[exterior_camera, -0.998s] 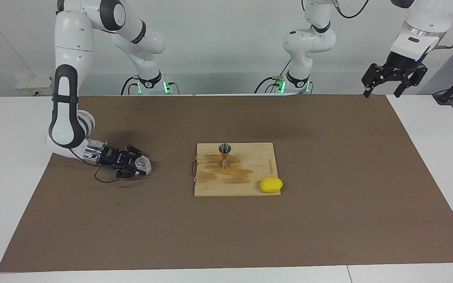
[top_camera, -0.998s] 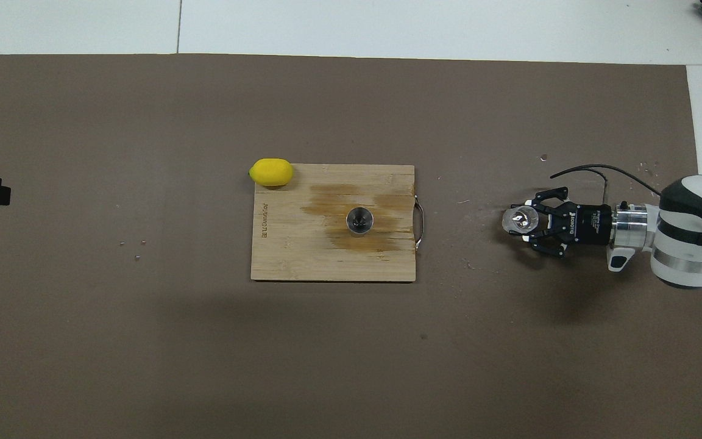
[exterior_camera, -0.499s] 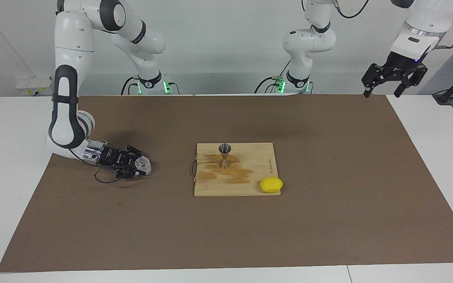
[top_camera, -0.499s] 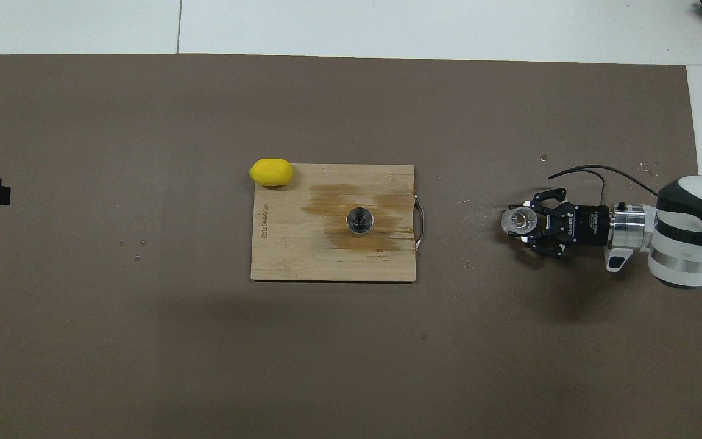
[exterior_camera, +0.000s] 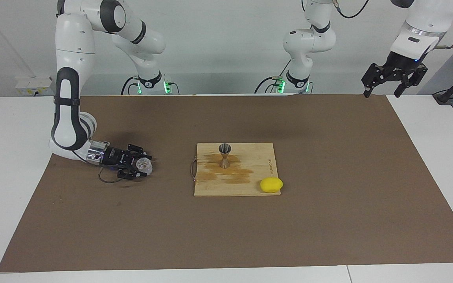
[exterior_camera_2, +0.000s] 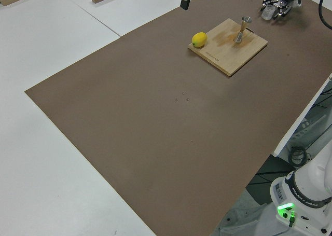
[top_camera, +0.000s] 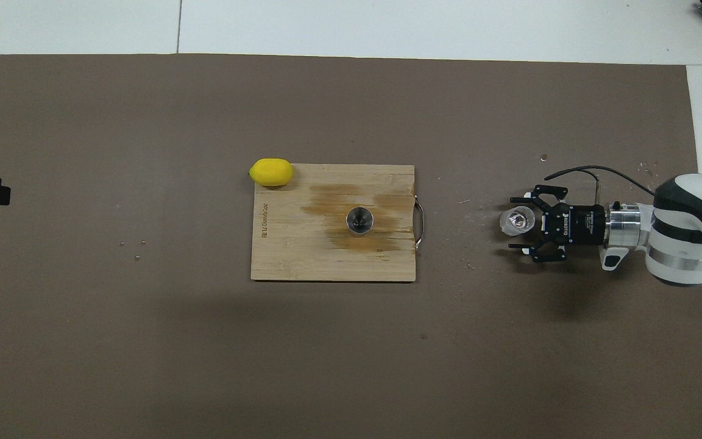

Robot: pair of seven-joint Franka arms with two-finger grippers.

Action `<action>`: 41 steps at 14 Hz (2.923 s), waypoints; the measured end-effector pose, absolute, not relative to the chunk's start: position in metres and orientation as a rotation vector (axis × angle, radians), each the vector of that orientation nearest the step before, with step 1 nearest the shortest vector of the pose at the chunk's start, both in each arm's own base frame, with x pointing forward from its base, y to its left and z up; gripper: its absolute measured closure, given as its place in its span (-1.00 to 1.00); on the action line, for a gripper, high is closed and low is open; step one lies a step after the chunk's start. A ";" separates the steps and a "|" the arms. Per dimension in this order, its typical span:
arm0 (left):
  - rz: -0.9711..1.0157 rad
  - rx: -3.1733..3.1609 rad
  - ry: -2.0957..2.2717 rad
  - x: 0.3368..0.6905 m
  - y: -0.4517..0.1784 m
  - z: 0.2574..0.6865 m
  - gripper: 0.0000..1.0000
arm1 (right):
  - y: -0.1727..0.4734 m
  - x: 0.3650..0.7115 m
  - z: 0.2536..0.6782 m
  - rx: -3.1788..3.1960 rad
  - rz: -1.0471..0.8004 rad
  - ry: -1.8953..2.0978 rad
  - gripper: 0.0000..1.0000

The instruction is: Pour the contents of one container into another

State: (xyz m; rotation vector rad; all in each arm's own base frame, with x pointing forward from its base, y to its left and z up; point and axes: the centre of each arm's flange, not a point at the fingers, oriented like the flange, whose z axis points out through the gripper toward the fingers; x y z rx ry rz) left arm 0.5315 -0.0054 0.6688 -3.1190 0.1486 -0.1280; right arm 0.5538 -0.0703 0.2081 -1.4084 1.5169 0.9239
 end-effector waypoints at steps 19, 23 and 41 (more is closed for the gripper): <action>-0.129 -3.119 0.149 0.531 -0.005 0.669 -1.00 | -0.095 0.552 0.410 -2.239 0.514 1.342 -1.00; -0.129 -3.119 0.149 0.531 -0.005 0.669 -1.00 | -0.089 0.558 0.447 -2.391 0.303 1.290 -1.00; -0.129 -3.119 0.149 0.531 -0.005 0.669 -1.00 | -0.011 0.560 0.580 -3.071 -0.002 0.534 -1.00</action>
